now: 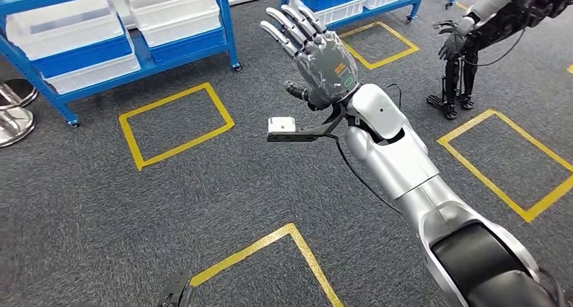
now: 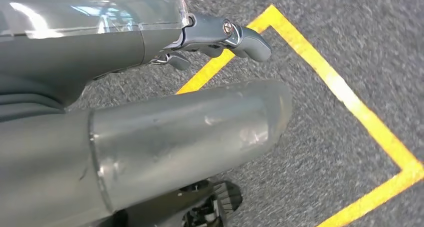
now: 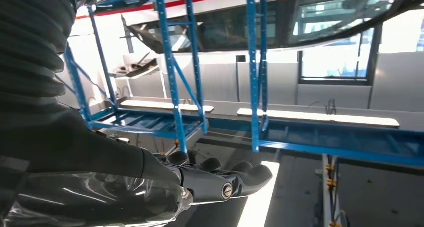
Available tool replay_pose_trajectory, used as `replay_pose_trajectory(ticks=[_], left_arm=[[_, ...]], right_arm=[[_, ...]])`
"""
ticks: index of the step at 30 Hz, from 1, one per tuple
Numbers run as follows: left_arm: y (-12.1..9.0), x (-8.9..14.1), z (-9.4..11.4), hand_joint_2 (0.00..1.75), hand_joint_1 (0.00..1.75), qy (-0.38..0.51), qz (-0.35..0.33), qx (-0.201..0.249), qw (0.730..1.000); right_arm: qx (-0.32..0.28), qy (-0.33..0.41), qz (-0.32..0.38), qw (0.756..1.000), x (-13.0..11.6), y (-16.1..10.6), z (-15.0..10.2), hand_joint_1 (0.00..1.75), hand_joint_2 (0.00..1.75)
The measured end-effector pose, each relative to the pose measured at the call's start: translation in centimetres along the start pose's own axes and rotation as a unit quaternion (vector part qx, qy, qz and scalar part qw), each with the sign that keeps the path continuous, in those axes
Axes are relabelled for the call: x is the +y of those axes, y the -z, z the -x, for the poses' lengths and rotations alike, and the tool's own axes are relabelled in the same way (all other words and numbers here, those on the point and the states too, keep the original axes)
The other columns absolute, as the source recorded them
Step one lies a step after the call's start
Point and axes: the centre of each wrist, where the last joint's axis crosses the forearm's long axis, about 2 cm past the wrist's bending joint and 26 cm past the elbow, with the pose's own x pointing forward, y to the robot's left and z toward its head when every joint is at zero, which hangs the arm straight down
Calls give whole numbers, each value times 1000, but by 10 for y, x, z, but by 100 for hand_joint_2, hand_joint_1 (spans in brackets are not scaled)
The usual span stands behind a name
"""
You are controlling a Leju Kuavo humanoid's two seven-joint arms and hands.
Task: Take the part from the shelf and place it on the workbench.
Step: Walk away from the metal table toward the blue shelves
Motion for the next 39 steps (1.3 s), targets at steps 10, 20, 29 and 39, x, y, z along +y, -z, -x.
replay_pose_trajectory(ticks=[10,20,29,39], left_arm=[[1,-1,-3,0,0,-3,0,-2,1000],[1,1,-3,0,0,-3,-5,-3,1000],[1,1,-3,0,0,-5,-7,-3,1000],[-4,2,11,0,0,-9,-11,10,1000]], right_arm=[[0,1,-8,1000,0,0,0,0,175],[9,4,-15,1000,10,-13,0,0,175],[27,11,-39,999,27,-37,0,0,175],[99,30,-92,990,73,-108,-2,0,0]])
